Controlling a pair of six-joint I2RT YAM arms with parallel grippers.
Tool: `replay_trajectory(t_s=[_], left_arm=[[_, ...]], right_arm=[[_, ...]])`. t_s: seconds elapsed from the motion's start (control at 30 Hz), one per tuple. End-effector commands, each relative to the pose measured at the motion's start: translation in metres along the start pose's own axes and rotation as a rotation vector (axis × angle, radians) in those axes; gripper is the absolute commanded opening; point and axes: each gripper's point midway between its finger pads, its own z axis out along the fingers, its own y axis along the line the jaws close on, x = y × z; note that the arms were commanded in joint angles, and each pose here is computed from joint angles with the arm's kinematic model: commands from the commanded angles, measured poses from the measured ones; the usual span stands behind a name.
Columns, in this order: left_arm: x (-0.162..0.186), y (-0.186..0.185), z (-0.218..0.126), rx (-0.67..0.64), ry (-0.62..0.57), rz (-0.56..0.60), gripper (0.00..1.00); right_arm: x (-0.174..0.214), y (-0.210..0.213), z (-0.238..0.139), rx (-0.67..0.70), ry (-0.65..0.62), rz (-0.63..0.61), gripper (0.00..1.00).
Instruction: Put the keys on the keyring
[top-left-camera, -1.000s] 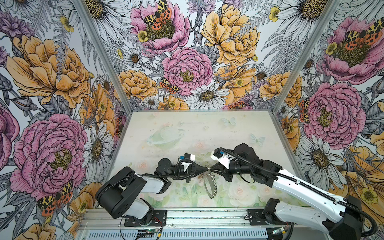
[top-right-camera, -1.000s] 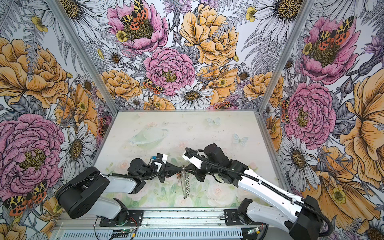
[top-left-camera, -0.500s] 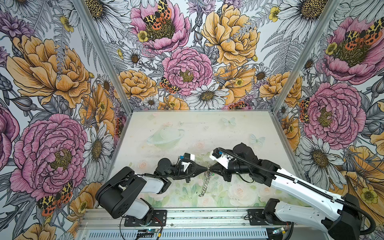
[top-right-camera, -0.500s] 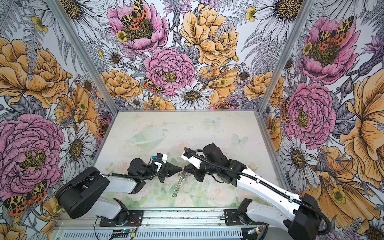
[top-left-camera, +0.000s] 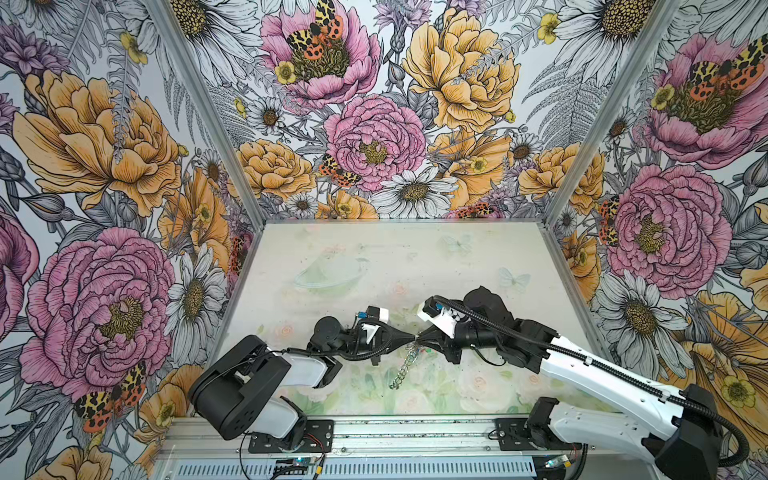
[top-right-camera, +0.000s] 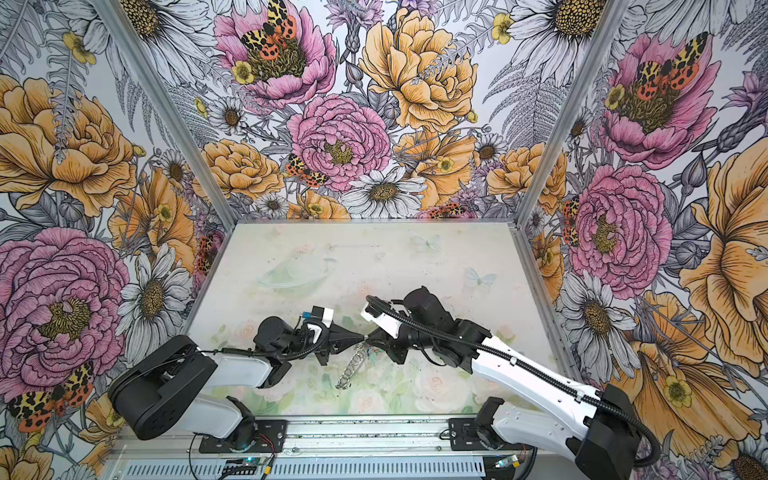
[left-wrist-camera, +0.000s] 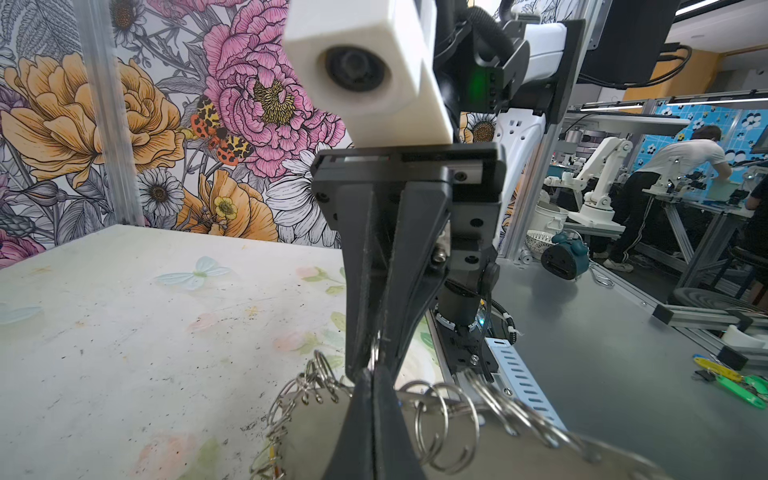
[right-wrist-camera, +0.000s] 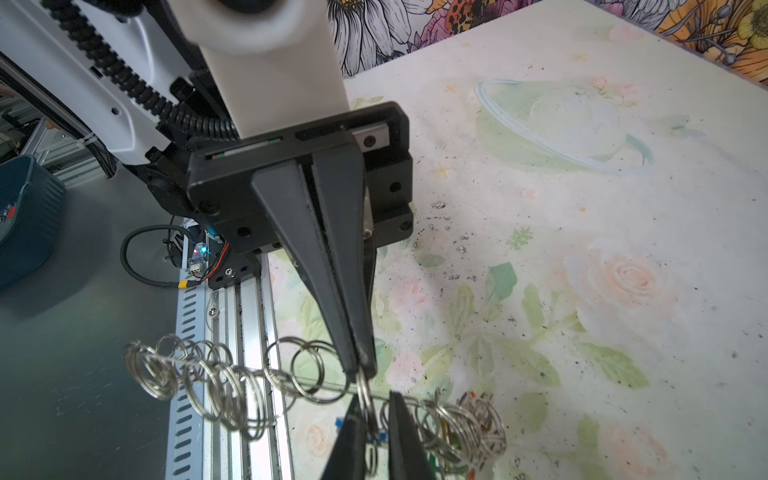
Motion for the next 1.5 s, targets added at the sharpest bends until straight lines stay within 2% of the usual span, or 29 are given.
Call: replay_trajectory(t_s=[0.0, 0.27, 0.37, 0.5, 0.63, 0.8, 1.17, 1.47], left_arm=[[-0.027, -0.005, 0.0, 0.009, -0.075, 0.098, 0.0], [-0.016, 0.003, -0.003, -0.031, -0.042, 0.093, 0.02], [-0.007, 0.009, -0.002, -0.062, 0.018, 0.097, 0.15], [0.002, 0.007, 0.001, -0.084, 0.098, 0.115, 0.24], [0.01, 0.004, 0.005, -0.078, 0.142, 0.114, 0.27], [0.008, 0.003, 0.007, -0.074, 0.139, 0.111, 0.28], [0.009, 0.001, 0.01, -0.064, 0.148, 0.1, 0.26], [0.01, 0.0, 0.011, -0.054, 0.158, 0.088, 0.1]], right_arm=[[0.001, -0.002, 0.004, 0.012, 0.0, 0.007, 0.08], [-0.009, -0.001, -0.007, 0.027, -0.012, -0.009, 0.0], [-0.005, 0.0, -0.009, 0.024, 0.066, -0.008, 0.0], [0.008, -0.003, -0.012, 0.034, 0.209, -0.018, 0.0], [0.005, -0.001, -0.015, 0.011, 0.259, -0.046, 0.0], [-0.004, 0.005, -0.014, -0.022, 0.278, -0.076, 0.0], [-0.013, 0.008, -0.004, -0.056, 0.289, -0.11, 0.0], [-0.016, 0.007, 0.0, -0.066, 0.291, -0.118, 0.0]])
